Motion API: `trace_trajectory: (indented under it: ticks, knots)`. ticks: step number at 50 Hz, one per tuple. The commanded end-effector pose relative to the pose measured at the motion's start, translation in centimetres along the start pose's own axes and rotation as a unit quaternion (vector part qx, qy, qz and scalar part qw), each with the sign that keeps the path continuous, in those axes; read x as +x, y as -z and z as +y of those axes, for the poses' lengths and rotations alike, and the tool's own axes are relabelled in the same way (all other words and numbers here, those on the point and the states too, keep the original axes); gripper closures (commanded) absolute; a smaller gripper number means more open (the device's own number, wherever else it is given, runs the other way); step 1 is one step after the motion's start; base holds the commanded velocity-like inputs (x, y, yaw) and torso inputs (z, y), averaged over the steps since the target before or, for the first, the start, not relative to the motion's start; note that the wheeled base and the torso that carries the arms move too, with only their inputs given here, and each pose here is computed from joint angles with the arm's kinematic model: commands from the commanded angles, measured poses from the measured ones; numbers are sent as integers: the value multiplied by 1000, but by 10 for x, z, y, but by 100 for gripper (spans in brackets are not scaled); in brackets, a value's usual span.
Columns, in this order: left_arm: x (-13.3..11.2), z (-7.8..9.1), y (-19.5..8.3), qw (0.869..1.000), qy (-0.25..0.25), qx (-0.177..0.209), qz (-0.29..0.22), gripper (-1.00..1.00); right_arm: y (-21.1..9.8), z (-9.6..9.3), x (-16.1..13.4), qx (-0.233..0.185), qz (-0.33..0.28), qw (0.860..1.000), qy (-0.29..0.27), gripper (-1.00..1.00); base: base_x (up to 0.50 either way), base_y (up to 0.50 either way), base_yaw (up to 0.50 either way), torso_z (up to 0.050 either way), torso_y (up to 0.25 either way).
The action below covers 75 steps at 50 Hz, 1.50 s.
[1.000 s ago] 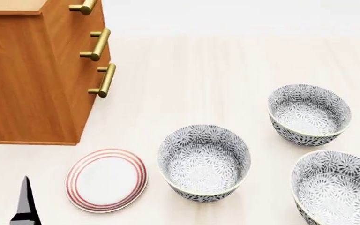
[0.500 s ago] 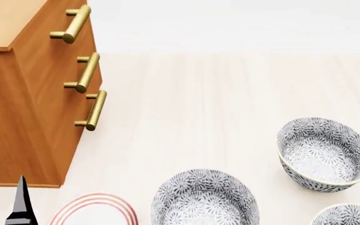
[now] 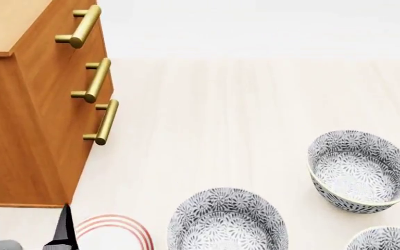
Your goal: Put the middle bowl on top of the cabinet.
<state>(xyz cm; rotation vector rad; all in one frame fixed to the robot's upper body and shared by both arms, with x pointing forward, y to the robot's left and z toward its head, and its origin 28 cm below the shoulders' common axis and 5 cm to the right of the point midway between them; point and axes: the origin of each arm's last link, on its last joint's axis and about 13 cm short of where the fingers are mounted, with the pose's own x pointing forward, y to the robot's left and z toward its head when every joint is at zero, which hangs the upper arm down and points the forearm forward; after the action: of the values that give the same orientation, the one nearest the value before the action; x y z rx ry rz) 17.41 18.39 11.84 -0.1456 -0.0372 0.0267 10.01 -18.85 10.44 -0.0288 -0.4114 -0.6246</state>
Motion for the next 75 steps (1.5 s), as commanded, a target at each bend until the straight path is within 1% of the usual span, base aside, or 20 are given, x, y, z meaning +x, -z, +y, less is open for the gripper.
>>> trace_trajectory:
  ticks: [1,7,18,26,33,44,57,65,75]
  knots:
    - [-8,-34,-26,995,80,-59,17,-100,2,-7,1,-13,-8,1000,5,-100,0,0,0,0,0]
    - [-5,-44,-26,985,115,-114,67,-100,1,-8,0,-13,-10,1000,6,-100,0,0,0,0,0]
    - [1,-54,-14,977,121,-143,104,-100,1,-11,0,-13,-12,1000,4,-100,0,0,0,0,0]
    - [0,-59,-6,973,127,-147,121,-100,2,-13,1,-14,-12,1000,3,-100,0,0,0,0,0]
    - [3,-60,-6,969,133,-156,135,-100,1,-11,1,-15,-12,1000,1,-100,0,0,0,0,0]
    - [6,-62,-3,959,154,-172,164,-100,1,-10,1,-17,-13,1000,-1,-100,0,0,0,0,0]
    - [7,-64,1,956,159,-175,176,-100,0,-12,0,-16,-17,1000,0,-100,0,0,0,0,0]
    - [11,-66,-1,952,158,-187,183,-100,-1,-12,0,-16,-18,1000,-1,-100,0,0,0,0,0]
    - [14,-72,-10,947,159,-201,194,-100,-1,-11,1,-16,-18,1000,-4,-100,0,0,0,0,0]
